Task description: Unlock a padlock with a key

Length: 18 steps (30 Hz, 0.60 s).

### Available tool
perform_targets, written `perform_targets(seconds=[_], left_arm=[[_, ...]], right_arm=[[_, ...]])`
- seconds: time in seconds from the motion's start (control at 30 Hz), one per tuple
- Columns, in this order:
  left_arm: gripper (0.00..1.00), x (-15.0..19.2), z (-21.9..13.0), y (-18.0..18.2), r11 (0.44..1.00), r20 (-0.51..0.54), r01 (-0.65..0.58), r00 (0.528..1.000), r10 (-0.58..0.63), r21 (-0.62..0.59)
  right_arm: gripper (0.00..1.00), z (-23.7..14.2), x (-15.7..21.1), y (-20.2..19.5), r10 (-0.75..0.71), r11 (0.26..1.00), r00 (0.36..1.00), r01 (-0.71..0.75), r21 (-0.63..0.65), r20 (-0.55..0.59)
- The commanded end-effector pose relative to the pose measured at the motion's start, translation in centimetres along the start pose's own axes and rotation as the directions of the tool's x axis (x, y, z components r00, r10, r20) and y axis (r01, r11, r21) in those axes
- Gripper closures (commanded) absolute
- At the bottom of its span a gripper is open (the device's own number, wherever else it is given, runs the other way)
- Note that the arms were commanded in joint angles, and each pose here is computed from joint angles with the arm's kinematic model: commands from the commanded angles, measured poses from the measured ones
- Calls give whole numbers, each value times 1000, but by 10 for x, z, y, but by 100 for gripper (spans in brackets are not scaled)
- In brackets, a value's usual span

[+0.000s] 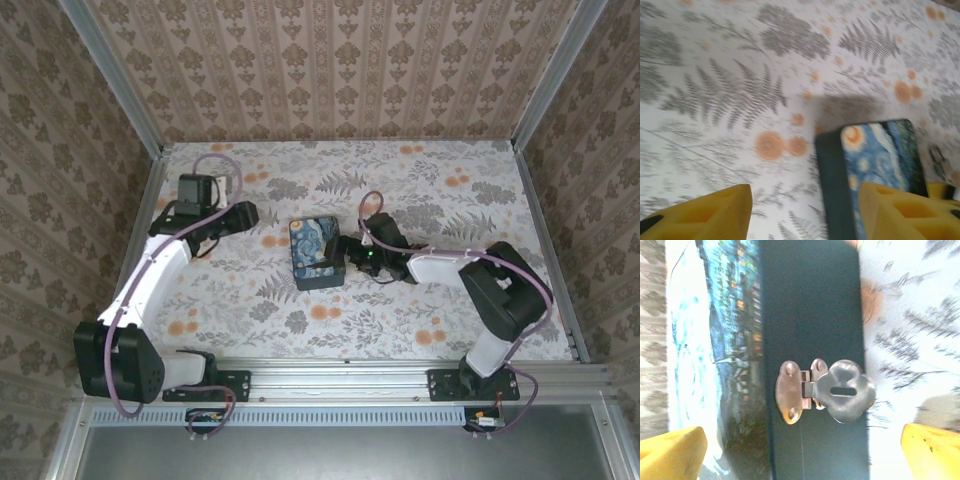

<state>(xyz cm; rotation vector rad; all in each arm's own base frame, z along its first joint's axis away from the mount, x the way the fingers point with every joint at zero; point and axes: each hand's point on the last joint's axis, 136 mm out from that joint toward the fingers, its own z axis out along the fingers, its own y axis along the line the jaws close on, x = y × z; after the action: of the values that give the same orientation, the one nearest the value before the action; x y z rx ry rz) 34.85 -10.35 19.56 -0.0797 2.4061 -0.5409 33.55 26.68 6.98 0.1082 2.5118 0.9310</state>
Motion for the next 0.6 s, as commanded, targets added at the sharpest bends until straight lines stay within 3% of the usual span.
perform_targets(seconds=[0.0,0.07,0.13,0.2,0.3,0.43,0.57], left_arm=[[18,-20,-5,28,990,65,-6,998,15,-141],[0,-20,-2,52,965,93,-41,993,67,-257],[0,-21,1,74,927,157,-102,973,168,-361],[0,-19,8,88,899,198,-164,945,262,-407],[0,-14,25,94,867,229,-243,901,367,-436],[0,-1,49,105,849,239,-285,876,419,-444],[0,8,60,98,853,297,-346,830,473,-391]], right_arm=[[0,-51,-18,-38,-342,885,938,341,318,-54],[0,-74,-32,-56,-435,807,899,417,419,-56],[0,-95,-52,-74,-533,722,846,450,525,8],[0,-122,-78,-87,-486,794,857,349,498,173],[0,-157,-103,-103,-510,814,782,304,495,358],[0,-177,-114,-148,-554,762,739,263,592,384],[0,-176,-127,-170,-555,789,647,209,578,523]])
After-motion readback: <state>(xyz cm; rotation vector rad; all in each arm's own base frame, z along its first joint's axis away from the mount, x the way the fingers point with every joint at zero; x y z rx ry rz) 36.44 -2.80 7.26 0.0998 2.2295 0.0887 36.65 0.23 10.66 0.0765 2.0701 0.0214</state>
